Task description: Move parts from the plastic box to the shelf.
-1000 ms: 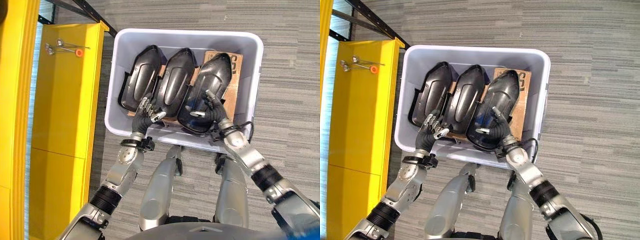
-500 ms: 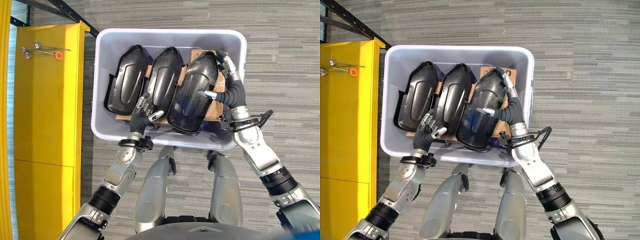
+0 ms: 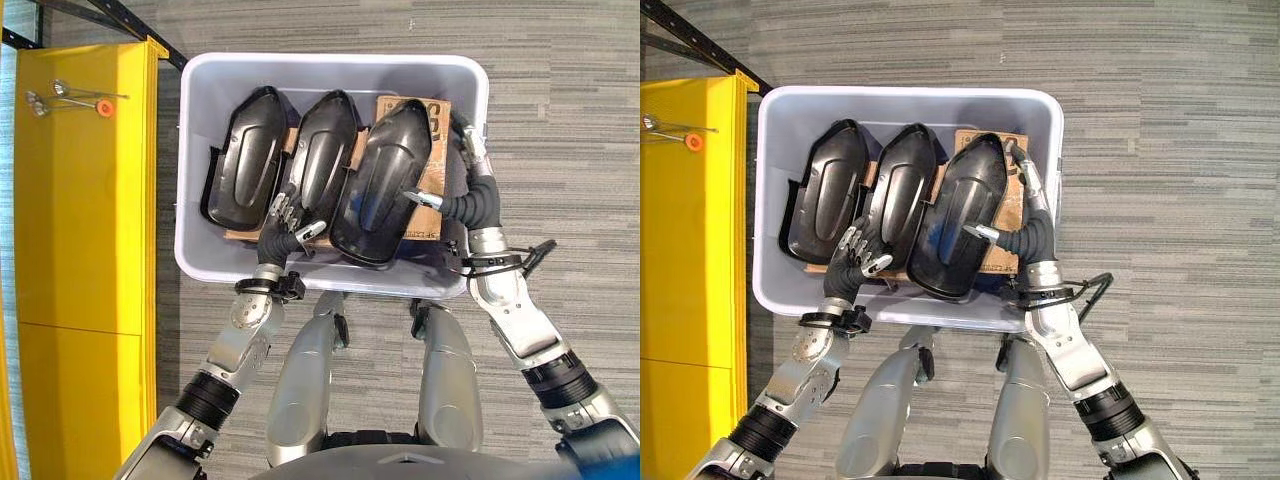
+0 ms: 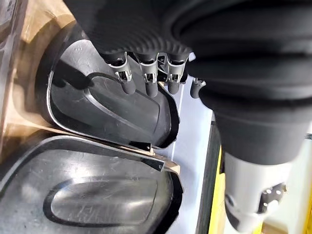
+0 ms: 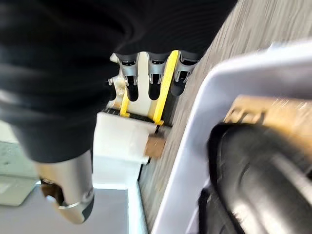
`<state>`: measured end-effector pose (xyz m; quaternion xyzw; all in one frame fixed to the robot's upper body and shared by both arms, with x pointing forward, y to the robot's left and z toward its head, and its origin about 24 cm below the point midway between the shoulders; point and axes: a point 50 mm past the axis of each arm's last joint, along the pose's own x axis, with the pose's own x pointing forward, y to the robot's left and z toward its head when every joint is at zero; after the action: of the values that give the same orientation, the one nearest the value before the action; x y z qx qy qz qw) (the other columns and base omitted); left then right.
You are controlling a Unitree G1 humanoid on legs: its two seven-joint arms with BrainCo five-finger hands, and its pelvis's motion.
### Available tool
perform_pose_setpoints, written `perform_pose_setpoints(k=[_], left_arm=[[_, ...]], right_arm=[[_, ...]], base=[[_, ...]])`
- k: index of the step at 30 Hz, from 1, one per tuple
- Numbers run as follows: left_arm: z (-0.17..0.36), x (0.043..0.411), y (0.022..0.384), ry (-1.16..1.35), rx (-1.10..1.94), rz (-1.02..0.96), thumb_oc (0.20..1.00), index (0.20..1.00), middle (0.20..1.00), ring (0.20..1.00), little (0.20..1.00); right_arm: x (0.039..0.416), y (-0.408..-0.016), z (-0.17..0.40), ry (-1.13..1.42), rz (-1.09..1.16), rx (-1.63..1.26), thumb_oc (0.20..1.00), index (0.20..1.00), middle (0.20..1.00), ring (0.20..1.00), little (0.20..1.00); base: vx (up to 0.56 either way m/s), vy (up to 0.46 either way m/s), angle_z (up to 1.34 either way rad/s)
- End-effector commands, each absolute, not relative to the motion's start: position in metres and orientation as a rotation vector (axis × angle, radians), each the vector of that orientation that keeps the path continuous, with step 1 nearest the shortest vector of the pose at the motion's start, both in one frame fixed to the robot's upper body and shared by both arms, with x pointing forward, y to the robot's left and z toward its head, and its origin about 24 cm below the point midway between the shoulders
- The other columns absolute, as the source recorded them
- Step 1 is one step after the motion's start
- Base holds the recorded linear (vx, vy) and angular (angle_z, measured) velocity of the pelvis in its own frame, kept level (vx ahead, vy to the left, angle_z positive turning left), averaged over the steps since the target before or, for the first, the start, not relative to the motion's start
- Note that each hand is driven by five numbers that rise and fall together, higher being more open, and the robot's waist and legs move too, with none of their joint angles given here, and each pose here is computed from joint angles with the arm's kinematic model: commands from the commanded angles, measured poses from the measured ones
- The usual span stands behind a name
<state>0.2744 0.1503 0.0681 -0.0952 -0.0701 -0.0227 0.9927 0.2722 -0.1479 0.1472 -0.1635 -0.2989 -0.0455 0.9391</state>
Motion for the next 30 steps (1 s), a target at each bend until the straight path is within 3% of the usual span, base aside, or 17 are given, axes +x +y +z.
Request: perform_pose_setpoints(k=[1, 10, 17, 30], left_arm=[[0.090, 0.267, 0.158, -0.273, -0.160, -0.045, 1.000, 1.000, 1.000, 1.000, 1.000], [0.089, 0.265, 0.156, -0.275, -0.147, -0.029, 1.000, 1.000, 1.000, 1.000, 1.000], [0.089, 0.264, 0.157, -0.279, -0.146, -0.011, 1.000, 1.000, 1.000, 1.000, 1.000], [0.087, 0.265, 0.155, -0.275, -0.161, -0.009, 1.000, 1.000, 1.000, 1.000, 1.000]], right_arm=[[0.266, -0.147, 0.168, -0.737, -0.147, -0.305, 1.000, 1.000, 1.000, 1.000, 1.000], [0.264, -0.142, 0.147, -0.655, -0.154, -0.319, 1.000, 1.000, 1.000, 1.000, 1.000], [0.265, -0.124, 0.120, -0.524, -0.010, -0.288, 1.000, 1.000, 1.000, 1.000, 1.000], [0.263, -0.118, 0.125, -0.548, 0.034, -0.262, 1.000, 1.000, 1.000, 1.000, 1.000]], base=[[0.00, 0.000, 0.00], [0.00, 0.009, -0.04], [0.00, 0.000, 0.00], [0.00, 0.000, 0.00]])
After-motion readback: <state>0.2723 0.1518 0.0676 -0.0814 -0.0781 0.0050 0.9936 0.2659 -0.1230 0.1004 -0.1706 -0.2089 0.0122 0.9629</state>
